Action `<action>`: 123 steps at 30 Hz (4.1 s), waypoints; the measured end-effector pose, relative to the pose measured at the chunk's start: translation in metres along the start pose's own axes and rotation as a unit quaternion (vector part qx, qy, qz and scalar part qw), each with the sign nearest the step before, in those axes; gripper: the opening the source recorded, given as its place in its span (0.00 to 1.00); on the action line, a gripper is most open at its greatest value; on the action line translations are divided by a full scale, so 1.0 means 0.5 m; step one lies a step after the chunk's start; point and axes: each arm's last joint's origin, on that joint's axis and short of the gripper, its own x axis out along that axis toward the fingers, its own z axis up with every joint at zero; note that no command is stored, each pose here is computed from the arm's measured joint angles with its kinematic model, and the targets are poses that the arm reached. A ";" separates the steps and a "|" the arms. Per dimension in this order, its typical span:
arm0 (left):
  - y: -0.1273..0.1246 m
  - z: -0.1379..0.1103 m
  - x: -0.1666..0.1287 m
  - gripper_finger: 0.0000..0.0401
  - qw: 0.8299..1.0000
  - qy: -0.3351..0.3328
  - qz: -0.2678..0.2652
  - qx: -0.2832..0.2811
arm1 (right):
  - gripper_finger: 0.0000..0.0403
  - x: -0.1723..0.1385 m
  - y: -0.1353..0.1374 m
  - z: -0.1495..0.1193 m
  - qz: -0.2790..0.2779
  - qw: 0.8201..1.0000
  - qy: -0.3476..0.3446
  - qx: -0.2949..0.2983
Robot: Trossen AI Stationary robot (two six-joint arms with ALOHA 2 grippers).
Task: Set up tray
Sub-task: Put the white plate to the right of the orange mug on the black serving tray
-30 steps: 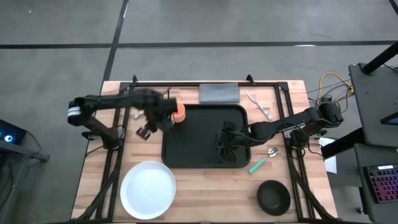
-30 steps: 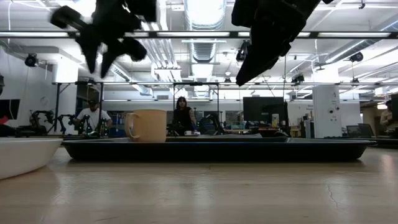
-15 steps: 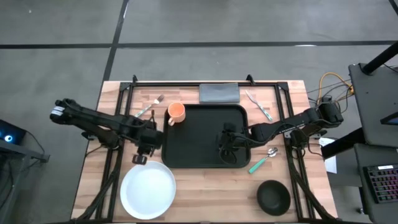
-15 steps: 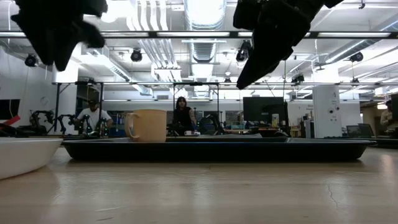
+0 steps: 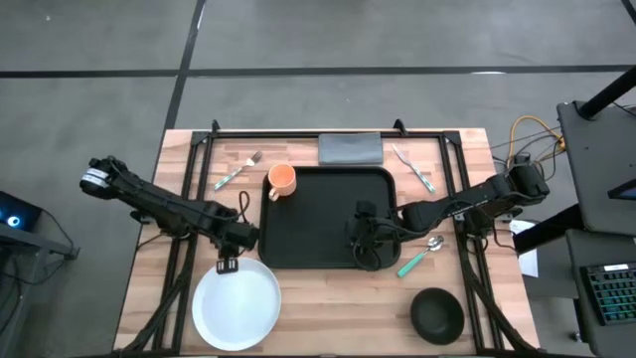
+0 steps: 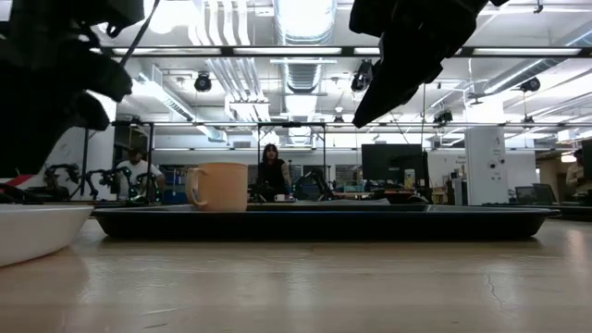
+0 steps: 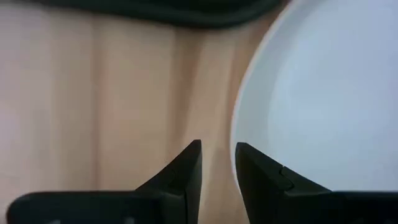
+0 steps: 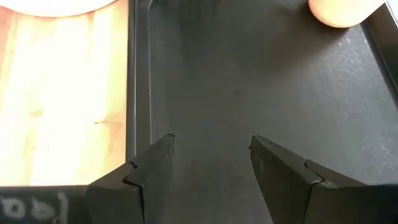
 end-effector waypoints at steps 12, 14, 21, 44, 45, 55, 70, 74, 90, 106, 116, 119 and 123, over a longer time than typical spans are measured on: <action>-0.029 -0.032 0.035 0.19 0.999 0.008 -0.008 -0.036 | 0.50 0.004 -0.001 -0.009 -0.002 1.000 0.007 -0.002; -0.031 -0.037 0.040 0.19 0.999 0.012 -0.006 -0.050 | 0.50 0.004 -0.001 -0.010 -0.002 1.000 0.007 -0.002; -0.029 -0.056 0.066 0.19 0.996 0.022 0.001 -0.091 | 0.50 0.004 -0.001 -0.010 -0.002 1.000 0.007 -0.002; -0.023 -0.057 0.104 0.01 0.994 -0.010 -0.022 -0.111 | 0.50 0.004 -0.001 -0.010 -0.003 1.000 0.006 -0.002; -0.023 -0.056 0.101 0.01 0.993 -0.007 -0.026 -0.112 | 0.50 0.004 -0.001 -0.010 -0.003 1.000 0.006 -0.002; -0.065 -0.020 -0.002 0.00 0.995 0.009 -0.071 -0.064 | 0.50 0.005 -0.001 -0.010 -0.003 1.000 0.006 -0.002; -0.048 0.056 -0.220 0.00 0.979 -0.153 -0.003 -0.132 | 0.50 -0.037 -0.007 0.023 -0.049 0.998 -0.035 0.021; -0.012 0.071 -0.231 0.00 0.969 -0.172 0.024 -0.176 | 0.50 -0.089 -0.001 0.028 -0.103 0.993 -0.047 -0.018; 0.176 0.193 -0.313 0.00 0.948 -0.217 0.016 -0.230 | 0.50 -0.229 -0.065 0.049 -0.114 0.988 0.071 0.079; 0.244 0.426 -0.329 0.00 0.988 -0.090 -0.047 -0.116 | 0.50 -0.230 -0.022 0.142 0.101 0.972 0.148 -0.154; 0.318 0.432 -0.334 0.00 0.983 -0.109 -0.085 -0.118 | 0.50 -0.175 0.017 0.148 0.120 0.958 0.153 -0.211; 0.332 0.426 -0.319 0.00 0.983 -0.093 -0.085 -0.133 | 0.50 -0.161 0.023 0.155 0.136 0.959 0.137 -0.208; 0.334 0.426 -0.302 0.00 0.984 -0.076 -0.086 -0.137 | 0.50 -0.128 0.035 0.160 0.142 0.956 0.128 -0.223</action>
